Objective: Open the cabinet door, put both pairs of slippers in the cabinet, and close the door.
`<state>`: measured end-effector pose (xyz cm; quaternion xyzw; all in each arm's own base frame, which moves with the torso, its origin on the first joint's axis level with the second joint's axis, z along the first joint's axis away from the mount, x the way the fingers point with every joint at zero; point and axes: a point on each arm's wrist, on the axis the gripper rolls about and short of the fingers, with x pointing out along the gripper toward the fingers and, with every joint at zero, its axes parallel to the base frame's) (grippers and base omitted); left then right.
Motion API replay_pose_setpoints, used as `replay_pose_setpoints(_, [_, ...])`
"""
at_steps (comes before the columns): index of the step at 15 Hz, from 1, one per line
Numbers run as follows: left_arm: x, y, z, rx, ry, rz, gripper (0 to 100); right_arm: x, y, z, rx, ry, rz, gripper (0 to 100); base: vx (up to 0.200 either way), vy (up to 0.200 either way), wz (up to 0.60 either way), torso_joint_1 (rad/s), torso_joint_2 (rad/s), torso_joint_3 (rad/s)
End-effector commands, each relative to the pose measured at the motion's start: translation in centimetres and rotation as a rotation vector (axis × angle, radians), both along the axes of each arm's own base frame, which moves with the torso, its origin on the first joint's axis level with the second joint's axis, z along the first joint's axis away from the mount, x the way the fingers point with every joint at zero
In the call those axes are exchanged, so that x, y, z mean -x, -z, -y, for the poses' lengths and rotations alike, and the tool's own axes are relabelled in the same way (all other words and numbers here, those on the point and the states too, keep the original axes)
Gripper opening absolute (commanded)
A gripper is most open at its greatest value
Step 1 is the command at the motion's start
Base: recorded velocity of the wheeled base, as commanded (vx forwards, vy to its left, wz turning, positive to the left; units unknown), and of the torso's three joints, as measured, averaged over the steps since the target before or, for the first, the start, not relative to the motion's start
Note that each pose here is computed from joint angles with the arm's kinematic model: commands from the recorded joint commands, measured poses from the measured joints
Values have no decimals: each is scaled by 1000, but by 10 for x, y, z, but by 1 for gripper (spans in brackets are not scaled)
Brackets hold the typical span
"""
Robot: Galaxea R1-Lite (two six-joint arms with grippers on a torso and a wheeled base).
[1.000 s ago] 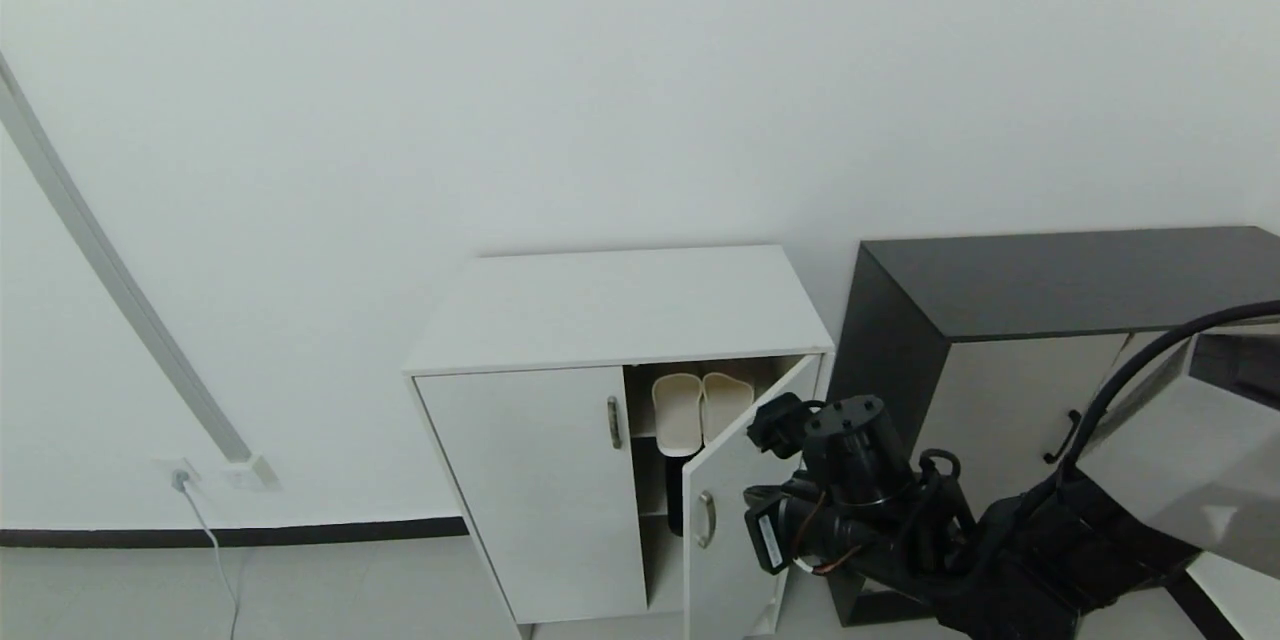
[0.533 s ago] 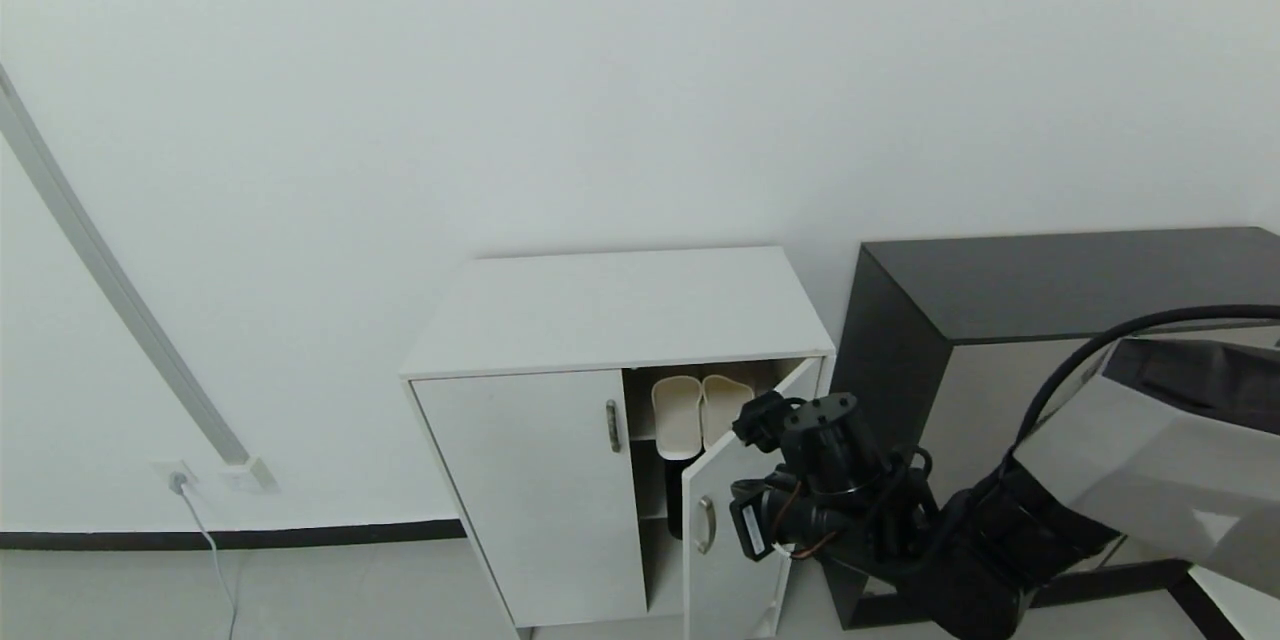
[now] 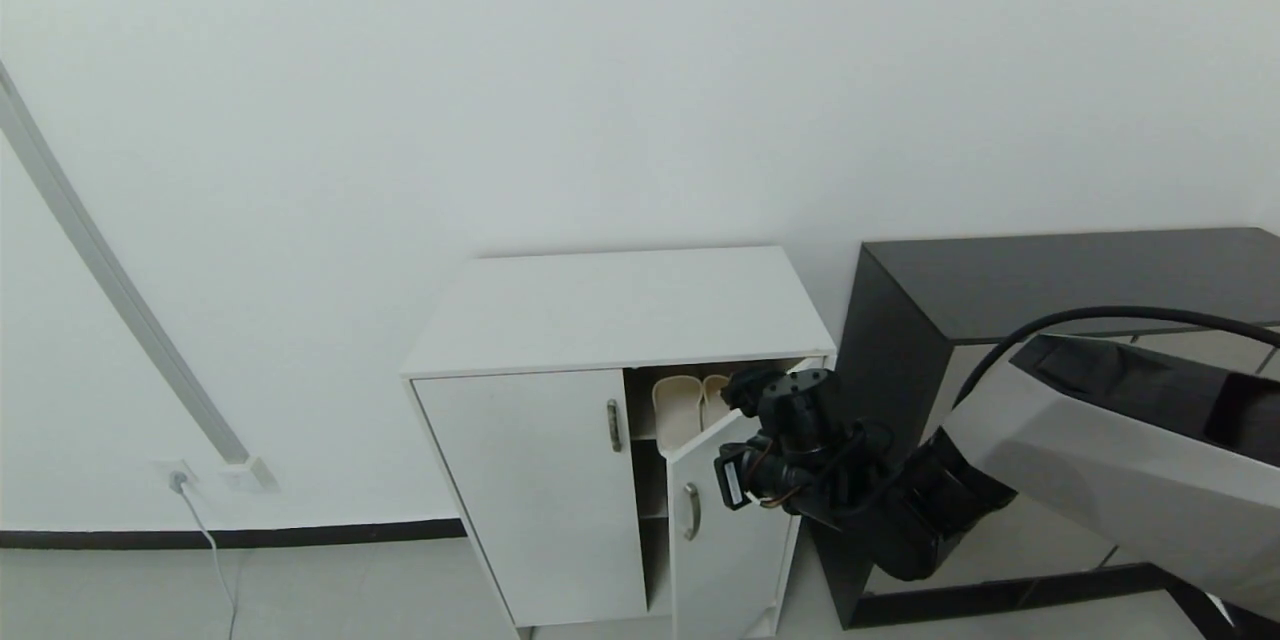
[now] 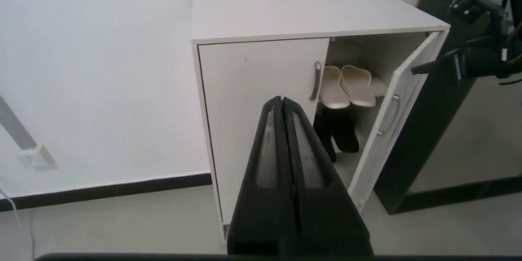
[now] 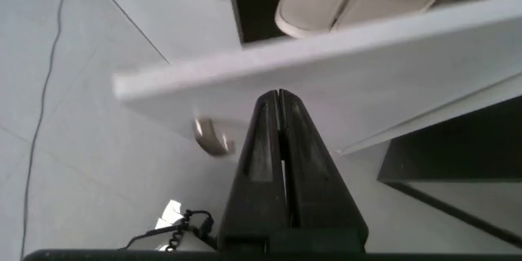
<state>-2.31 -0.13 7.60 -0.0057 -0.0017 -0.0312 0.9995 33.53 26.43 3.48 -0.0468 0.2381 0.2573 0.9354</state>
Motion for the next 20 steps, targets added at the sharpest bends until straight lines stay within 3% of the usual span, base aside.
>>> replay_pose_setpoints(1, [0, 0, 0, 1, -1, -1, 0, -19, 10, -3, -10, 23, 13, 0, 0, 0, 0, 0, 0, 0])
replay_pose_setpoints(20, [0, 0, 0, 1, -13, -1, 0, -88, 27, -19, -46, 86, 74, 0, 0, 0, 0, 0, 0, 0])
